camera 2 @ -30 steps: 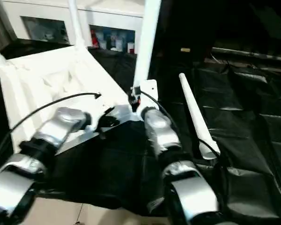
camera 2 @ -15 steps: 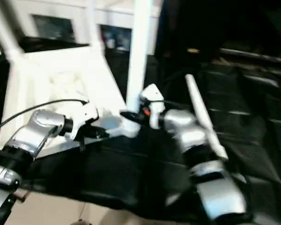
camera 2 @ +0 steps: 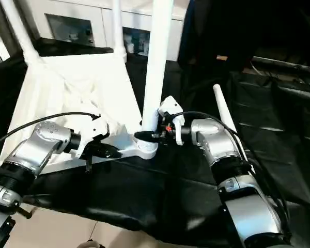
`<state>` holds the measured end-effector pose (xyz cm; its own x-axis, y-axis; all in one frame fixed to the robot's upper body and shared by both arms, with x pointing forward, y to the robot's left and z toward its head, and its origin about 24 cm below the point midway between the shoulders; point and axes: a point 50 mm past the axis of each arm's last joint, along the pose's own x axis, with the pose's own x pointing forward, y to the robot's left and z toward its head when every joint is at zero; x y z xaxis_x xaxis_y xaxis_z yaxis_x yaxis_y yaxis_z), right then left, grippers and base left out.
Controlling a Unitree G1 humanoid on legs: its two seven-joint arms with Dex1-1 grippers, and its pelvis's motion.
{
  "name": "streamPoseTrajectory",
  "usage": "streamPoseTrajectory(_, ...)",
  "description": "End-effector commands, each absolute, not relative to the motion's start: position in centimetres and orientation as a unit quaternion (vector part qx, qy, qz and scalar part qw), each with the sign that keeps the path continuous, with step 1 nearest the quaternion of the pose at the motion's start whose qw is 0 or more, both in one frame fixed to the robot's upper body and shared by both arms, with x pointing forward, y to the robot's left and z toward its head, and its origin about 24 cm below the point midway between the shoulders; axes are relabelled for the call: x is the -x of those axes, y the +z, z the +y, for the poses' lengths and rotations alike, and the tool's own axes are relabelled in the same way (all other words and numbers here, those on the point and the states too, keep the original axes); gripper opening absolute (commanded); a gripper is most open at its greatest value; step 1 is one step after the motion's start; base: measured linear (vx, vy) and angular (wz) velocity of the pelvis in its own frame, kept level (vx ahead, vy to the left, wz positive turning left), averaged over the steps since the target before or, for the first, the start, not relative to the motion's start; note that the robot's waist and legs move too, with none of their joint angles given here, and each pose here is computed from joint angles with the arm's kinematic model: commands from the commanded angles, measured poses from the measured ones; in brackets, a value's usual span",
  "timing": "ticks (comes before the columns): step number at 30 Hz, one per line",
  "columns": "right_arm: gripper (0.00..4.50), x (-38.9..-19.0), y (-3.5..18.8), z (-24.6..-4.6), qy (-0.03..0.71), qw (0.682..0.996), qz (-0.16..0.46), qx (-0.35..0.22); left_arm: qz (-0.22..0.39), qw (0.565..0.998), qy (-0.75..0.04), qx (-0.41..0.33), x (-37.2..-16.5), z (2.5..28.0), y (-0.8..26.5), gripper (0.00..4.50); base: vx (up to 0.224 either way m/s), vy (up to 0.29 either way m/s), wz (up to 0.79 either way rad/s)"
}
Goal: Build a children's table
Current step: Rotate leg to tighten
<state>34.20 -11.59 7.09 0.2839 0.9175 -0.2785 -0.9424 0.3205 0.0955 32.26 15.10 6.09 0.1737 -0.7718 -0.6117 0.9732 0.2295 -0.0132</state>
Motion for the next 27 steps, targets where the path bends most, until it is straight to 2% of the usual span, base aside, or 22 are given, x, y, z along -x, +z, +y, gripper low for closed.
streamPoseTrajectory(1, 1.89, -33.0, 1.6, -13.9, 0.474, 0.834, 0.28, 0.027, 0.202, 0.734, -0.616, -0.204, -32.9, 13.3, 8.4, 0.0, 0.0, 0.0, 0.0)
streamPoseTrajectory(2, 1.89, -33.1, 1.5, -13.9, 0.459, 0.843, 0.279, 0.027, 0.203, 0.737, -0.612, -0.204, -33.0, 13.2, 8.4, 0.0, 0.0, 0.0, 0.0)
streamPoseTrajectory(3, 1.89, -33.6, 1.0, -14.0, 0.398, 0.871, 0.285, 0.026, 0.204, 0.75, -0.594, -0.206, -33.4, 13.0, 8.3, 0.0, 0.0, 0.0, 0.0)
streamPoseTrajectory(6, 1.89, -33.9, 0.1, -13.7, 0.306, 0.906, 0.29, 0.03, 0.206, 0.784, -0.549, -0.205, -34.5, 12.3, 8.3, 0.0, 0.0, 0.0, 0.0)
streamPoseTrajectory(8, 1.89, -33.9, -0.2, -13.5, 0.28, 0.915, 0.29, 0.028, 0.209, 0.797, -0.528, -0.204, -35.0, 12.1, 8.3, 0.0, 0.0, 0.0, 0.0)
streamPoseTrajectory(10, 1.89, -33.9, -0.7, -12.5, 0.229, 0.928, 0.295, 0.009, 0.217, 0.828, -0.475, -0.204, -36.0, 11.7, 8.3, 0.0, 0.0, 0.0, 0.0)
streamPoseTrajectory(14, 1.89, -33.5, -1.7, -10.4, 0.162, 0.934, 0.316, -0.025, 0.22, 0.854, -0.427, -0.2, -36.9, 10.4, 8.2, 0.0, 0.0, 0.0, 0.0)
streamPoseTrajectory(16, 1.89, -33.3, -1.9, -9.7, 0.152, 0.934, 0.322, -0.034, 0.22, 0.857, -0.423, -0.197, -37.0, 9.9, 8.1, 0.0, 0.0, 0.0, 0.0)
streamPoseTrajectory(17, 1.89, -33.2, -2.0, -8.3, 0.138, 0.933, 0.329, -0.036, 0.218, 0.858, -0.425, -0.189, -36.9, 8.7, 8.0, 0.0, 0.0, 0.0, 0.0)
streamPoseTrajectory(18, 1.89, -33.1, -2.0, -7.8, 0.137, 0.932, 0.332, -0.035, 0.218, 0.858, -0.427, -0.186, -36.9, 8.3, 7.9, 0.0, 0.0, 0.0, 0.0)
streamPoseTrajectory(27, 1.89, -33.1, -1.9, -6.9, 0.135, 0.932, 0.337, -0.021, 0.221, 0.856, -0.428, -0.186, -36.8, 7.8, 7.5, 0.0, 0.0, 0.0, 0.0)
